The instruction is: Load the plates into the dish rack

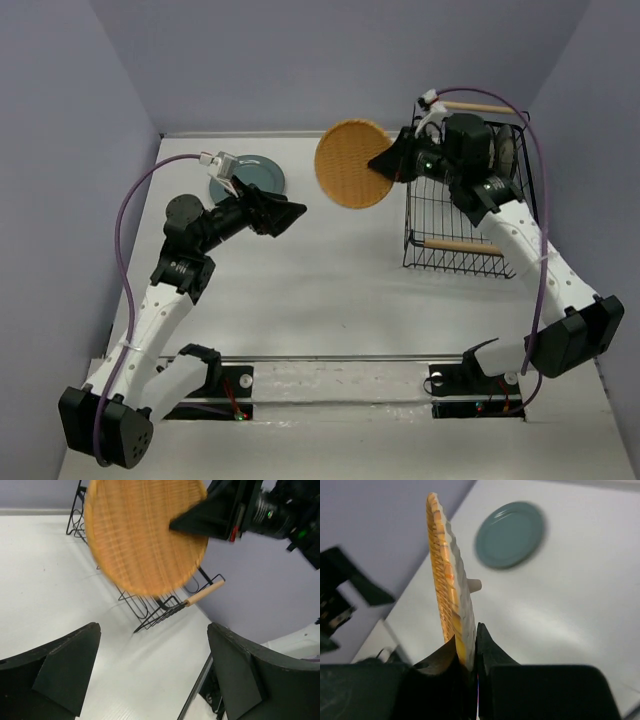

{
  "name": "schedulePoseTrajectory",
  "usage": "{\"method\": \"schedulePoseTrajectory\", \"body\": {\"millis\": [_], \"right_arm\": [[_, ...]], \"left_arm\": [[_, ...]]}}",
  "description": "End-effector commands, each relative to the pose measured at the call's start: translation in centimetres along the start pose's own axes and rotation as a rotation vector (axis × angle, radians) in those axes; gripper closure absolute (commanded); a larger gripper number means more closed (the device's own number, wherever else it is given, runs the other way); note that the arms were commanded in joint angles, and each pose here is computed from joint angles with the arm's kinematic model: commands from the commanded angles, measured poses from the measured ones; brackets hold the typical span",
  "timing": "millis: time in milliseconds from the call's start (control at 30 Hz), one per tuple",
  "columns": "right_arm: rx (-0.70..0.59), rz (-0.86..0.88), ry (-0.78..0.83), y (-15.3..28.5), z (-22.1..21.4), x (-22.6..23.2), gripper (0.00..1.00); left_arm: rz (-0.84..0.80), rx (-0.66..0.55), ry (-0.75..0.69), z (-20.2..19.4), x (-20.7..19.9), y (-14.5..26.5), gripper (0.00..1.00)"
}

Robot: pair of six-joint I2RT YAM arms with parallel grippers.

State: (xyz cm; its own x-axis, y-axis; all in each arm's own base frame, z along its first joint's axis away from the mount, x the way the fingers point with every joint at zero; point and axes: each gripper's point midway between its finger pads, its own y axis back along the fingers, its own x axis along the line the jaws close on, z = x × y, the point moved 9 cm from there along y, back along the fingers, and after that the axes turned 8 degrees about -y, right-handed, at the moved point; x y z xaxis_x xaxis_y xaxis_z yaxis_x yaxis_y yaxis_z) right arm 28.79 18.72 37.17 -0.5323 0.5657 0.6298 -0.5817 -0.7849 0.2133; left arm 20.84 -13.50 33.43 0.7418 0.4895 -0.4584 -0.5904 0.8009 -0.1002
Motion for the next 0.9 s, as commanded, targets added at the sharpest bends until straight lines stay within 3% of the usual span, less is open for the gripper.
{"method": "schedulePoseTrajectory", "body": {"millis": [0,33,67,167,367,867], "right_arm": [[-0.364,-0.451,0.114,4.9,7.0,-0.6,0.93],[-0.430,-0.583,0.119,5.7,7.9,-1.7,0.93],[-0.419,-0.592,0.135,5.7,8.0,-1.8,0.93],[-0.487,-0.888,0.206,6.9,9.4,-3.9,0.93],[-0.440,-1.209,0.304,6.6,10.4,-8.1,0.93],[-0.258,-1.269,0.198,3.0,9.9,-19.3,0.93]], "left_arm": [[0.080,0.064,-0.170,-0.7,-1.2,-0.2,0.01],[0.120,0.063,-0.189,-1.2,-1.1,-0.3,0.01],[0.126,0.073,-0.206,-1.7,-1.1,-0.3,0.01],[0.124,0.105,-0.249,-3.0,-1.5,-0.6,0.01],[0.177,0.138,-0.326,-3.5,-2.6,-0.6,0.01],[0.262,0.158,-0.377,-4.3,-2.9,-0.5,0.01]]}}
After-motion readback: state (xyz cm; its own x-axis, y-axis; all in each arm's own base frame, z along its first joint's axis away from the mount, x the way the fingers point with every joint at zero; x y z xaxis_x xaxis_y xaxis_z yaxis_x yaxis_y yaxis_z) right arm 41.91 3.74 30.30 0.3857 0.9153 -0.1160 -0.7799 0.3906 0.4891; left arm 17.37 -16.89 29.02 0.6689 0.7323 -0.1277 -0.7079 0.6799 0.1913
